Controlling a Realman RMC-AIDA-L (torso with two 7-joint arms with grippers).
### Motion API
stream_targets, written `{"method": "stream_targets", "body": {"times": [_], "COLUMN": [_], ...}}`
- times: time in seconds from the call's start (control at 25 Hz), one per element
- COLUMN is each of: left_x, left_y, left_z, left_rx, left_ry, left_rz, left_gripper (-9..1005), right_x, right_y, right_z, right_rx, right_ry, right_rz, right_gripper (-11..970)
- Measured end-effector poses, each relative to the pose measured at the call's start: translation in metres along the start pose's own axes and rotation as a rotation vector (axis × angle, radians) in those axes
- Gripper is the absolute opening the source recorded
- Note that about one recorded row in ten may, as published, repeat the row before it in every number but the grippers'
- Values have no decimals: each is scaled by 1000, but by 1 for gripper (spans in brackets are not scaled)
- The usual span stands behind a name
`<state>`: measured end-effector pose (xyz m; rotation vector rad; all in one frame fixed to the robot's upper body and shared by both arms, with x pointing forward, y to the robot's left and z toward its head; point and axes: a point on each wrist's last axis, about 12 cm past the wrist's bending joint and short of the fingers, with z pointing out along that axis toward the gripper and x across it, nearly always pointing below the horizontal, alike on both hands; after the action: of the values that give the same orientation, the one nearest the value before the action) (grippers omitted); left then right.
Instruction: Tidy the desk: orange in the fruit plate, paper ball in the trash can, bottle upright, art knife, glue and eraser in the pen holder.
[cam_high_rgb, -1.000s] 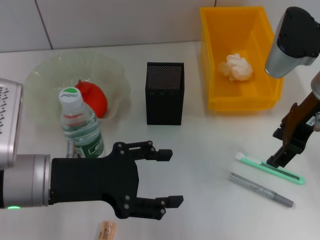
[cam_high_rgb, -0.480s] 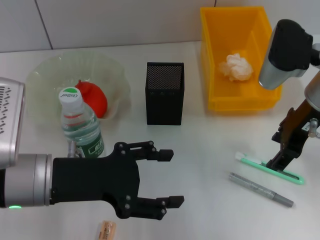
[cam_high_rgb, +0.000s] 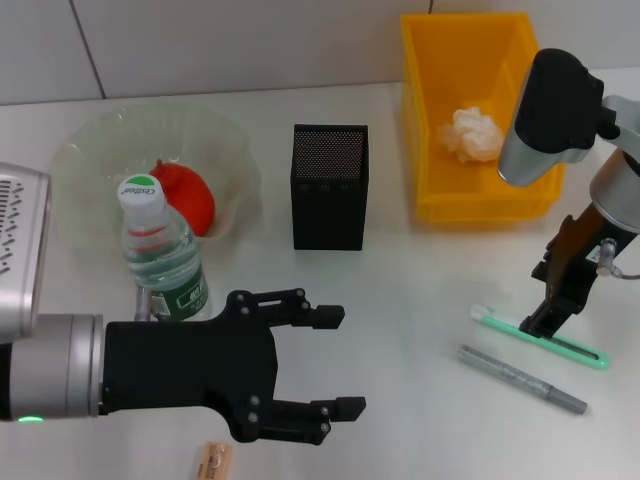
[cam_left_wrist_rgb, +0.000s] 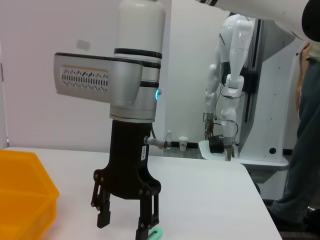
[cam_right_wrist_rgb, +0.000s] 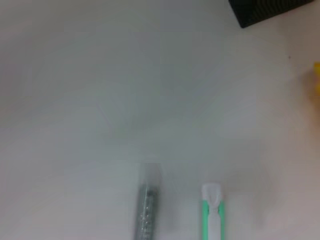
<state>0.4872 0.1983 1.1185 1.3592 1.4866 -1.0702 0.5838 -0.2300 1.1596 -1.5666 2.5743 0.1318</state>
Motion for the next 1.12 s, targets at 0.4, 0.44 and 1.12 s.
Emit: {"method": "stream_targets", "body": {"times": [0.4,0.44,1.12], "left_x": [0,0,1], "left_y": [0,0,1], "left_z": [0,0,1], "left_rx": [3,2,6], "left_ry": [-1,-1,-1], "left_rz": [4,5,7], "left_gripper": [813,813,813], "right_x": [-4,-4,-9], "right_y": [0,0,0], "right_z": [6,6,13], "right_rx": [-9,-9,0], "right_ry": [-8,-8,-8], "right_rz": [7,6,3], "right_gripper": [757,757,748]}}
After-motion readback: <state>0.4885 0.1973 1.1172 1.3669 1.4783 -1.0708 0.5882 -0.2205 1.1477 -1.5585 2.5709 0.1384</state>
